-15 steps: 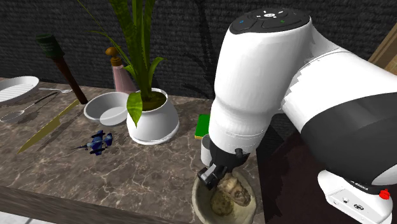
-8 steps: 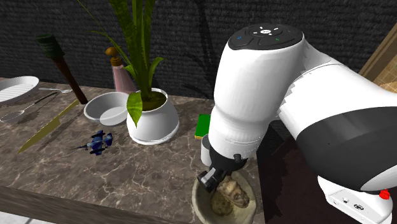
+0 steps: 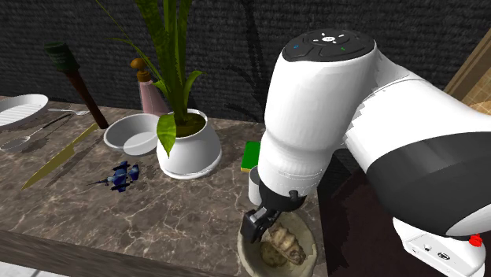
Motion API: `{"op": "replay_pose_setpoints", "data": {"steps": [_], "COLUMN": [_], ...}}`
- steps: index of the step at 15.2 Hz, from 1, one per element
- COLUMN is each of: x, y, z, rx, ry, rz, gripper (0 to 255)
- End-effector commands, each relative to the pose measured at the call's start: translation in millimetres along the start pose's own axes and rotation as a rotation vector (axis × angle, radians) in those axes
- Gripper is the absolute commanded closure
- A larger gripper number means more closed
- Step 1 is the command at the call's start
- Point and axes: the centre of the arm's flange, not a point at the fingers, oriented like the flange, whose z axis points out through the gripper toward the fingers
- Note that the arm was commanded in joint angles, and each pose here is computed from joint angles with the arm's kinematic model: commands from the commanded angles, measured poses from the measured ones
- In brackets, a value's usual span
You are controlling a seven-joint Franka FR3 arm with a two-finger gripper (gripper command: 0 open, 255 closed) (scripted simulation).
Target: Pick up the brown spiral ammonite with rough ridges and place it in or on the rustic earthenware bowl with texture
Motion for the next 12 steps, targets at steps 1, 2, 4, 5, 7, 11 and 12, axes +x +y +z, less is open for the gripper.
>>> {"op": "replay_pose_setpoints", "data": {"steps": [1, 2, 4, 5, 7, 11, 12], "x": [0.0, 0.0, 0.0, 0.0, 0.0, 0.0, 0.0], "y": [0.0, 0.0, 0.0, 0.0, 0.0, 0.0, 0.0], "z": [-13.2, -26.4, -50.0, -50.0, -50.0, -50.0, -50.0], "rx": [0.000, 0.000, 0.000, 0.000, 0.000, 0.000, 0.000], "ry": [0.000, 0.000, 0.000, 0.000, 0.000, 0.000, 0.000], "rz": [0.000, 0.000, 0.000, 0.000, 0.000, 0.000, 0.000], "gripper": [0, 0, 0, 0, 0, 0, 0]}}
